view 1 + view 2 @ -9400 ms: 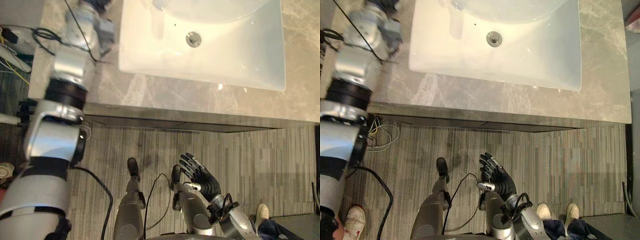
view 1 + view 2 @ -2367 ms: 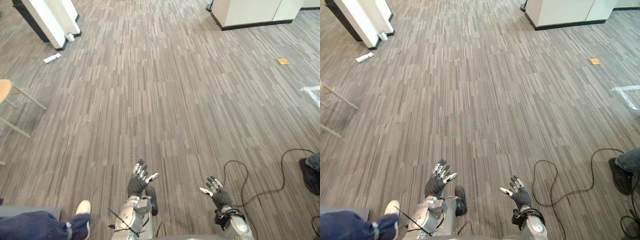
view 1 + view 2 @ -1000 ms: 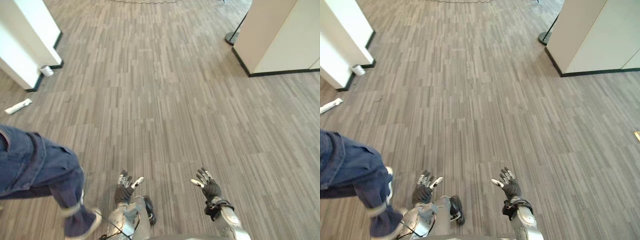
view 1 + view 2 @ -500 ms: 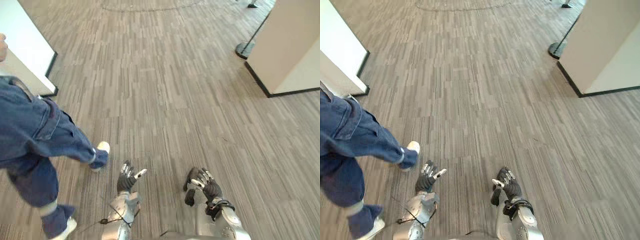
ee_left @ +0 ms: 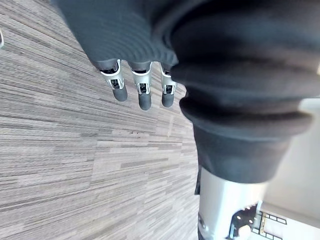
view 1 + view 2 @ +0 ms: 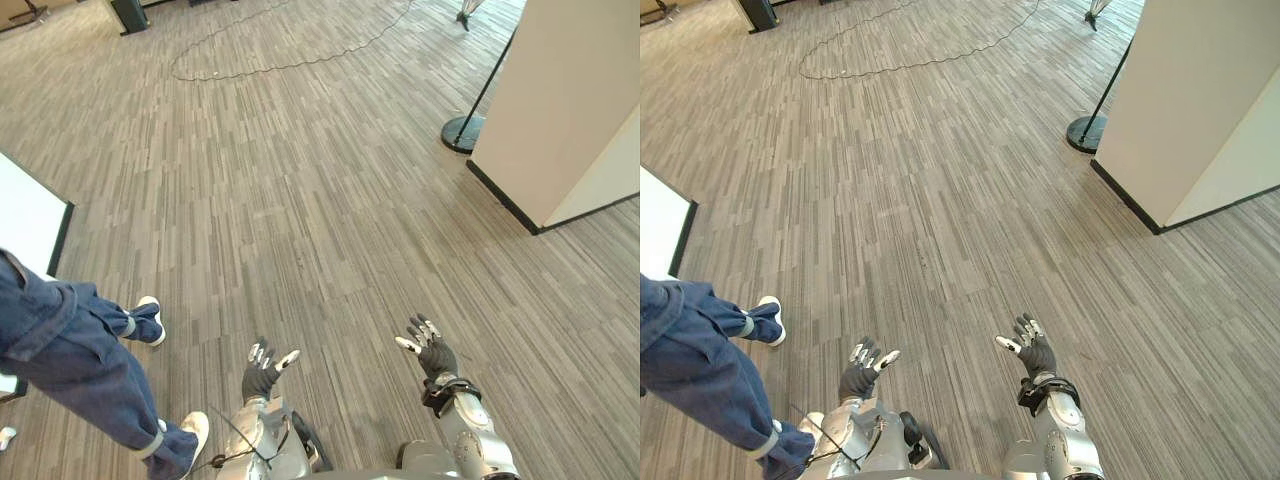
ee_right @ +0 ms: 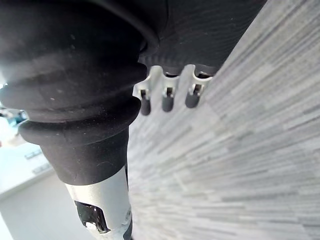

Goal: Organize washtable

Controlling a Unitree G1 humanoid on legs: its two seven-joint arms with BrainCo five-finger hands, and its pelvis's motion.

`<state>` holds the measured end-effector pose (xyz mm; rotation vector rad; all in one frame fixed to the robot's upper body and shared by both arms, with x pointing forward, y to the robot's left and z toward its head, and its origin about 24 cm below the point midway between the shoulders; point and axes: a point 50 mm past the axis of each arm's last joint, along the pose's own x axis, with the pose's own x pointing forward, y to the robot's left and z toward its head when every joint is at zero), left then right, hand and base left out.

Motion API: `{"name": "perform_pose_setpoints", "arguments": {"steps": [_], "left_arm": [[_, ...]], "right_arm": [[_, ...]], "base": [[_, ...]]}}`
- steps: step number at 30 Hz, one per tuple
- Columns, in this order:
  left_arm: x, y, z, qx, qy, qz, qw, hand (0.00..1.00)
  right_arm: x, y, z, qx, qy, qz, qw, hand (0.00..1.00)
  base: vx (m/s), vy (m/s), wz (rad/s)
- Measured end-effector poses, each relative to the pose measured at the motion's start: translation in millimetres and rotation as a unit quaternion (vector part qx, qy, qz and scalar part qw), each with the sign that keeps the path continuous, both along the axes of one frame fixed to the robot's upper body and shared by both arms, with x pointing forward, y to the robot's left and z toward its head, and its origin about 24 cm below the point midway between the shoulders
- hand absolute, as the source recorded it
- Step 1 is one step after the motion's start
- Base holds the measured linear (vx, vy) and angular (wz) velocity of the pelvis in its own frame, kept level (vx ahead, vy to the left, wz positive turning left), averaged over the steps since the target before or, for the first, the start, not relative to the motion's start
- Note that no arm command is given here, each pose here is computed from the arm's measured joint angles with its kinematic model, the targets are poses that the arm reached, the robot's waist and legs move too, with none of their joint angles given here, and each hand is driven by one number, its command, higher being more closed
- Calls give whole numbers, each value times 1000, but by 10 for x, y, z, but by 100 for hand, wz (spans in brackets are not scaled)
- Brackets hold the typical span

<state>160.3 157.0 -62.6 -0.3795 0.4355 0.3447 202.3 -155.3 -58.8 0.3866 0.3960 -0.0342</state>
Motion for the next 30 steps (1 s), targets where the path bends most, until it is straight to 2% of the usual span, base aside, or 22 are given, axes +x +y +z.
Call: {"name": "perform_pose_setpoints", "arguments": {"steps": [4,10,14,16,19,23,28,30], "left_arm": [[-43,121,78,11,-13,23,1000,0],[54,85,144,26,-29,-14,999,0],[154,-17,209,32,-53,-47,997,0],[354,-211,254,27,-71,-95,993,0],[466,-403,240,11,-74,-127,989,0],[454,-514,180,-1,-62,-137,989,0],[260,-459,-18,-10,-10,-121,993,0],[202,-333,-61,-6,3,-94,996,0]], "right_arm": [[-39,256,-41,17,10,36,999,0],[11,341,-19,9,4,53,999,0],[-9,281,-5,-10,-3,54,998,0],[-73,207,-55,-18,13,50,999,0],[-119,93,-80,-31,21,41,998,0],[-110,-44,-11,-33,6,10,999,0],[15,-125,98,-21,-17,-23,999,0],[13,-140,110,-17,-19,-36,999,0]], "base": [[775,487,-4],[661,312,20],[712,143,15],[777,-77,57],[811,-147,55],[837,-224,1],[746,-44,-54],[552,122,-70]]}}
